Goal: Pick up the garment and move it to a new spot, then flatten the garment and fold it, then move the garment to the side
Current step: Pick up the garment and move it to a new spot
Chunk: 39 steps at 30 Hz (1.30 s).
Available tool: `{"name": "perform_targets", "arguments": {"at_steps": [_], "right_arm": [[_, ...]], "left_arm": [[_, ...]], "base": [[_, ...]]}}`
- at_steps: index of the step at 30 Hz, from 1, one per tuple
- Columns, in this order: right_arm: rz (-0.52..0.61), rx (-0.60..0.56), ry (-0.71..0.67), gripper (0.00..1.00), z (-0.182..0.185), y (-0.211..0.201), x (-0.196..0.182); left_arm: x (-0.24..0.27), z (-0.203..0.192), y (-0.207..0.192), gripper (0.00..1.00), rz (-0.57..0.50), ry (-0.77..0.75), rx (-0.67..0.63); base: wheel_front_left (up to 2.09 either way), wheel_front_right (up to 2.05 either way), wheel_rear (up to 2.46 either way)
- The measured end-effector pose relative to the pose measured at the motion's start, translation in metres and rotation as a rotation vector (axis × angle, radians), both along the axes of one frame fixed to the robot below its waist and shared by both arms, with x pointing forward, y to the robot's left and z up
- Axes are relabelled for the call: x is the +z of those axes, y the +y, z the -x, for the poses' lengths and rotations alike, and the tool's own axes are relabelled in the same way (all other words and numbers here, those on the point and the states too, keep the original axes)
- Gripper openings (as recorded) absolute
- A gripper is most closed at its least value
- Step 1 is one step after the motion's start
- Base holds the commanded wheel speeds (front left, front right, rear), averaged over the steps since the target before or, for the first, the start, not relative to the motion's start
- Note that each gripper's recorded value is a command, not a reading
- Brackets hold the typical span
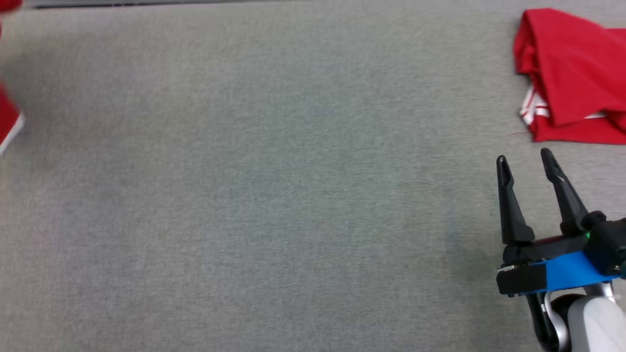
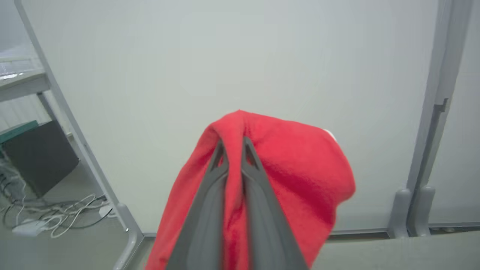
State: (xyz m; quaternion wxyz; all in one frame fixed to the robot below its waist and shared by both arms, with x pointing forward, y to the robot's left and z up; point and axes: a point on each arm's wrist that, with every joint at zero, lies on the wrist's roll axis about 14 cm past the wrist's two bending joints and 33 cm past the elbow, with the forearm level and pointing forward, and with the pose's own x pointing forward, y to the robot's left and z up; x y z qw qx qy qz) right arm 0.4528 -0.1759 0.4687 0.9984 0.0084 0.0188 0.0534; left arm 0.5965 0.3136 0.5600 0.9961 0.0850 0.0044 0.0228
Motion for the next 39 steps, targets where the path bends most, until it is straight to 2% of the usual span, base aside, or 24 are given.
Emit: {"name": "perform_targets", "arguments": {"at_steps": [6,11,14,20,23,27,31,35,39], "right_arm": [[-0.013,-0.072,-0.031,1.00,0.020,-0.021,0.013],[-0.014,-0.157,-0.046,1.00,0.042,-0.047,0.020],[-0.014,-0.209,-0.051,1.00,0.057,-0.063,0.023],[-0.024,-0.281,-0.064,1.00,0.083,-0.083,0.028],[-0.031,-0.298,-0.078,1.00,0.090,-0.087,0.032],[-0.043,-0.303,-0.082,1.00,0.092,-0.088,0.033],[-0.059,-0.285,-0.075,1.00,0.090,-0.082,0.028],[-0.066,-0.277,-0.068,1.00,0.091,-0.079,0.025],[-0.072,-0.268,-0.054,1.00,0.090,-0.075,0.021]], "left_arm": [[0.094,-0.016,-0.097,0.00,-0.026,-0.234,-0.232],[0.153,-0.011,-0.195,0.00,0.004,-0.365,-0.457],[0.173,0.002,-0.252,0.00,0.020,-0.399,-0.594],[0.185,0.037,-0.339,0.00,0.051,-0.422,-0.805],[0.165,0.052,-0.363,0.00,0.063,-0.373,-0.870],[0.120,0.064,-0.374,0.00,0.101,-0.272,-0.892],[0.032,0.082,-0.362,0.00,0.149,-0.067,-0.835],[-0.024,0.104,-0.348,0.00,0.237,0.065,-0.769],[-0.072,0.129,-0.334,0.00,0.258,0.177,-0.721]], "base": [[0.00,0.00,0.00],[0.00,0.00,0.00],[0.00,0.00,0.00],[0.00,0.00,0.00],[0.00,0.00,0.00],[0.00,0.00,0.00],[0.00,0.00,0.00],[0.00,0.00,0.00],[0.00,0.00,0.00]]}}
